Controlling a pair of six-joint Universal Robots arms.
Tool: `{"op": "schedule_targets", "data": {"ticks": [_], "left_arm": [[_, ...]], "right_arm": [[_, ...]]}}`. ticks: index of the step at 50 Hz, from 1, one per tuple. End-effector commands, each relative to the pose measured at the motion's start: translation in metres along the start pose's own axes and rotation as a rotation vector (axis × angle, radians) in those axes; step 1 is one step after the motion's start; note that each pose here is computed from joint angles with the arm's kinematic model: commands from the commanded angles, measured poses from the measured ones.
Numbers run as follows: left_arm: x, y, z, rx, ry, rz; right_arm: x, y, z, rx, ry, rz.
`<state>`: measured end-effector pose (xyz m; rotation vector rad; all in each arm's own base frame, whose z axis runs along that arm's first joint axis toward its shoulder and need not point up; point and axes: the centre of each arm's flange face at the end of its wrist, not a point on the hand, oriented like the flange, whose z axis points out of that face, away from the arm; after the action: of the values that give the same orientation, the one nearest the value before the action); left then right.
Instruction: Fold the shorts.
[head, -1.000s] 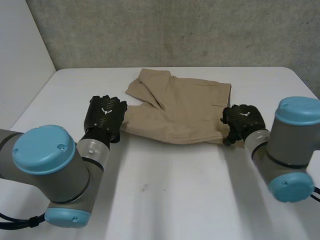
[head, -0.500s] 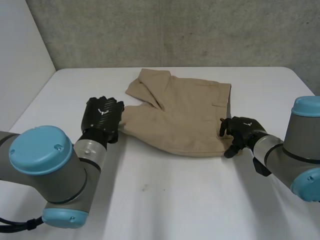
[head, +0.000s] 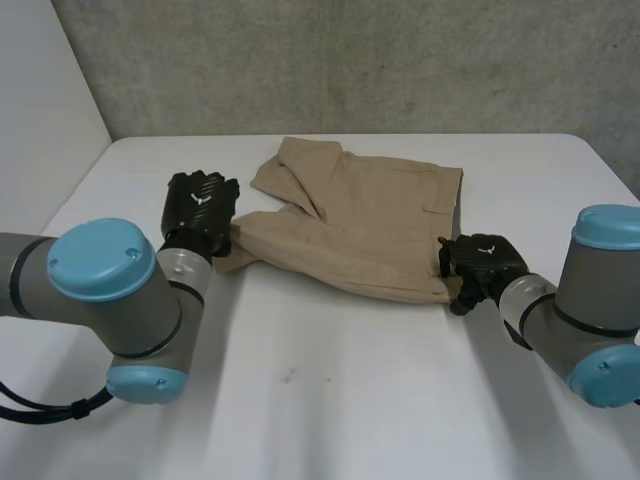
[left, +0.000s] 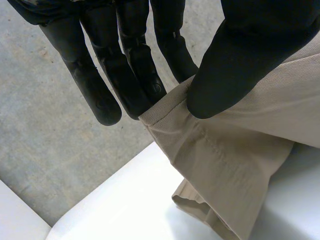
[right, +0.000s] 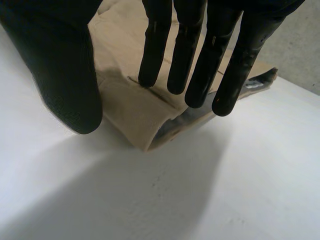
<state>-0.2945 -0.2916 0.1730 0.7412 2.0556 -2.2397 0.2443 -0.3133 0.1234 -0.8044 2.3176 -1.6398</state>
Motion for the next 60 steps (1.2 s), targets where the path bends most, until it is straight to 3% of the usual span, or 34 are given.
{"op": "schedule_targets", "data": {"ticks": [1,13,24,30,37,44,52,60], "left_arm": [[0.002,0.004,0.001,-0.012,0.003,0.002],[-0.004,0.013,-0.018,-0.088,0.021,0.027],[-0.016,0.007,-0.071,-0.335,0.118,0.096],[-0.024,0.010,-0.113,-0.543,0.199,0.143],[-0.024,0.002,-0.169,-0.688,0.374,0.138],[-0.023,-0.023,-0.210,-0.696,0.552,0.065],[-0.027,-0.037,-0.179,-0.540,0.499,0.044],[-0.012,-0.034,-0.079,-0.311,0.410,0.053]], "right_arm": [[0.005,-0.003,0.009,0.044,0.029,-0.004],[0.008,-0.036,-0.013,0.090,0.031,-0.025],[-0.008,-0.024,-0.059,-0.242,-0.150,-0.218],[-0.015,-0.015,-0.085,-0.385,-0.231,-0.296],[-0.030,-0.019,-0.148,-0.502,-0.371,-0.423],[-0.016,-0.030,-0.180,-0.486,-0.318,-0.462],[-0.012,-0.034,-0.173,-0.426,-0.327,-0.443],[0.007,-0.030,-0.111,-0.328,-0.234,-0.335]]}}
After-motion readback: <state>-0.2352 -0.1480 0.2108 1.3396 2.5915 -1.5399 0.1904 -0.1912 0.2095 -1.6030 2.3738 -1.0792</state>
